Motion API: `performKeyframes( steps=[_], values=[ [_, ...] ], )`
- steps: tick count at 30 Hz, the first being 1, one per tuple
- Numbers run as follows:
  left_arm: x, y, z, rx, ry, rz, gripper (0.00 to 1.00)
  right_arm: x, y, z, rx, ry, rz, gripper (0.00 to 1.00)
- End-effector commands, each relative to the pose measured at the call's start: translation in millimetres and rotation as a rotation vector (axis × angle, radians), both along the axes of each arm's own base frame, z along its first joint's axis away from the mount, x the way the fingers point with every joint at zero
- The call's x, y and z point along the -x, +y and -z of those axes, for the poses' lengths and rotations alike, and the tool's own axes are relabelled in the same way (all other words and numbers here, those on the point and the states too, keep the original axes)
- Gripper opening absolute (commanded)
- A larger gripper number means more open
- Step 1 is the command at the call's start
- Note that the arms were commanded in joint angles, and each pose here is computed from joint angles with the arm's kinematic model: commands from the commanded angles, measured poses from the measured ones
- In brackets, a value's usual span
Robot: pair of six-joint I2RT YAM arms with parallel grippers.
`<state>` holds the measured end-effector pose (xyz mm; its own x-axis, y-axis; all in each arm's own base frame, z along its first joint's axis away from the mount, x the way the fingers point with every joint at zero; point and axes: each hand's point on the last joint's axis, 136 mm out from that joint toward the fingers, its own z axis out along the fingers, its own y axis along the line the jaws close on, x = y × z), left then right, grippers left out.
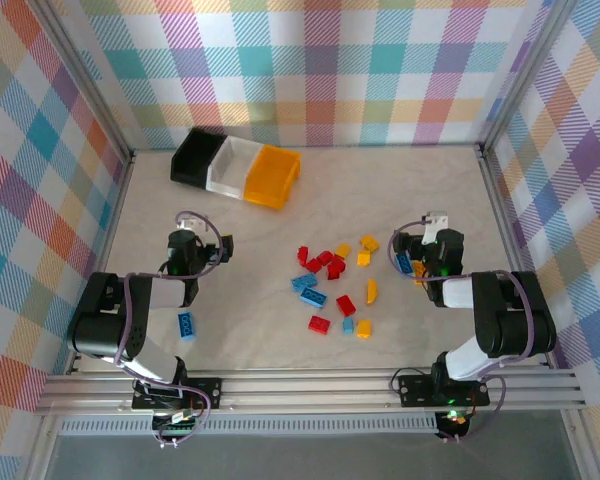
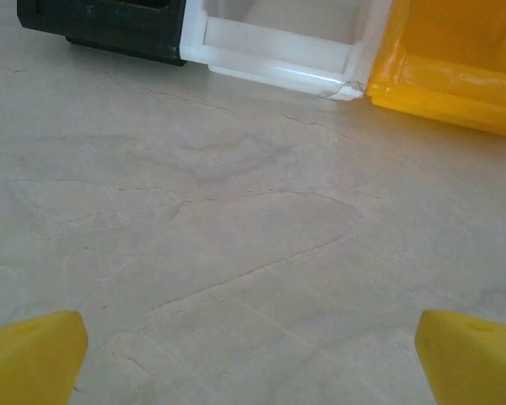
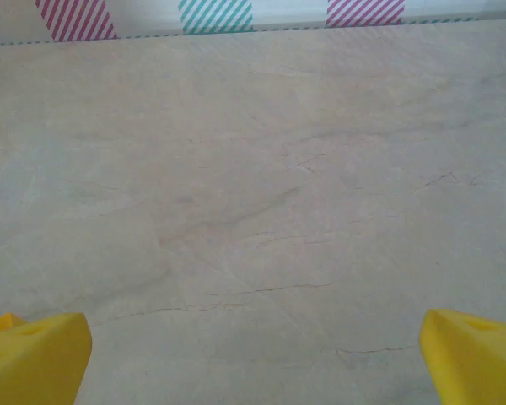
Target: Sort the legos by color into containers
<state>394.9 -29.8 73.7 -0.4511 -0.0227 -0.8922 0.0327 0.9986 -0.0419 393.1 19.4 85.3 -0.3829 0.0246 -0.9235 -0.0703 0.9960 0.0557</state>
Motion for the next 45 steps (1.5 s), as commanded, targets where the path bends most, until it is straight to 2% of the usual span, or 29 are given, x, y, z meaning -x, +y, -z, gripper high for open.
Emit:
performKeyframes(
  steps=[1,40,43,45],
  values=[
    [-5.8,4.4,-9.7,-0.002,-0.024,-0.013,1.00,-4.9,1.1,-7.3,-0.019,-0.016,-0.008,1.00],
    [-5.9,4.6,-9.4,-0.001,-0.021,-0.012,1.00,-4.5,0.9,-7.8,-0.019,-0.018,-0.007,1.00],
    [-6.6,8.3,-13.3,-0.003,-0.025,-0.036,1.00,-2.8,2.1,-19.6,-0.013,-0.018,-0.010,0.97],
    [-10.6,18.9,-23.6,-0.022,0.038,-0.100,1.00,-3.3,-2.6,-37.0,-0.008,-0.011,0.025,0.99]
  ],
)
